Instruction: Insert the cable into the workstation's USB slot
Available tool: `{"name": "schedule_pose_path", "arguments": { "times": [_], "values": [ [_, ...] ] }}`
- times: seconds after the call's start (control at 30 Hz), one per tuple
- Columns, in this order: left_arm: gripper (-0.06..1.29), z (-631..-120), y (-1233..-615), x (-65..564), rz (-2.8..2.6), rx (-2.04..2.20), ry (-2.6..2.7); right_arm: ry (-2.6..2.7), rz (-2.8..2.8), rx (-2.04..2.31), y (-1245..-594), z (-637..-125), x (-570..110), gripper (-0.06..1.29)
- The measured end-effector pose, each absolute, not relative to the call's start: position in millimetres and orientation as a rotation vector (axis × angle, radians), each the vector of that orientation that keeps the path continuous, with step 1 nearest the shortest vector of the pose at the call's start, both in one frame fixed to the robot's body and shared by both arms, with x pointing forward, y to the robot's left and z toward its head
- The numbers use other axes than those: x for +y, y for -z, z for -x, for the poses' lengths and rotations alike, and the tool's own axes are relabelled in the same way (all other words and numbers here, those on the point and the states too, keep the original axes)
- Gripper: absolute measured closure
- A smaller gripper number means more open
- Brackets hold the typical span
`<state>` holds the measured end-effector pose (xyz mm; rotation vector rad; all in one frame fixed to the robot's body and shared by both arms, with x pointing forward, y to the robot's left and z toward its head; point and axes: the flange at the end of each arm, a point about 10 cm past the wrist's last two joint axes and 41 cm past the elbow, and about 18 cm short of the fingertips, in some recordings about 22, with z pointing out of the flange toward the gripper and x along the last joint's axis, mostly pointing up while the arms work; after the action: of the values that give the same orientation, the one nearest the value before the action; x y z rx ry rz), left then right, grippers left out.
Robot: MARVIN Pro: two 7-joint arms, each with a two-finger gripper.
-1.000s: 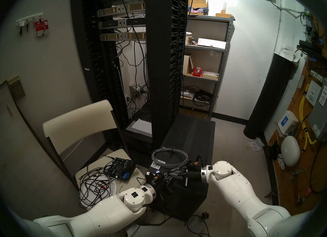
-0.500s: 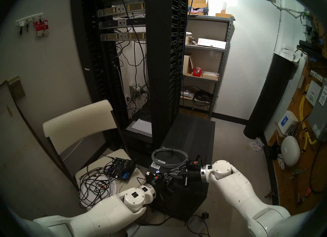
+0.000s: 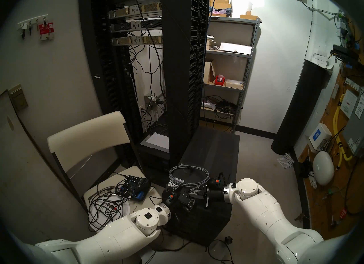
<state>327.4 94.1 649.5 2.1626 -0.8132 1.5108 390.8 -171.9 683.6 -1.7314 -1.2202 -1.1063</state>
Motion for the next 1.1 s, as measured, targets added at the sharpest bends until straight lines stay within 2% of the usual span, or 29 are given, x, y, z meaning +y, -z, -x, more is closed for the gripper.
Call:
{"name": "schedule_pose_path", "arguments": {
  "times": [0.03, 0.13, 1.1],
  "values": [
    [0.13, -327, -651, 96, -2.160, -0.817, -1.505, 1.107, 1.731, -1.221, -684, -391, -172, 1.25],
    [0.03, -327, -653, 100, -2.154, -0.829, -1.489, 1.107, 1.730, -1.222, -683, -391, -172, 1.25],
    [0.03, -335, -696, 184, -2.153, -0.896, -1.355, 1.075, 1.744, -1.238, -686, -390, -173, 1.25]
  ]
}}
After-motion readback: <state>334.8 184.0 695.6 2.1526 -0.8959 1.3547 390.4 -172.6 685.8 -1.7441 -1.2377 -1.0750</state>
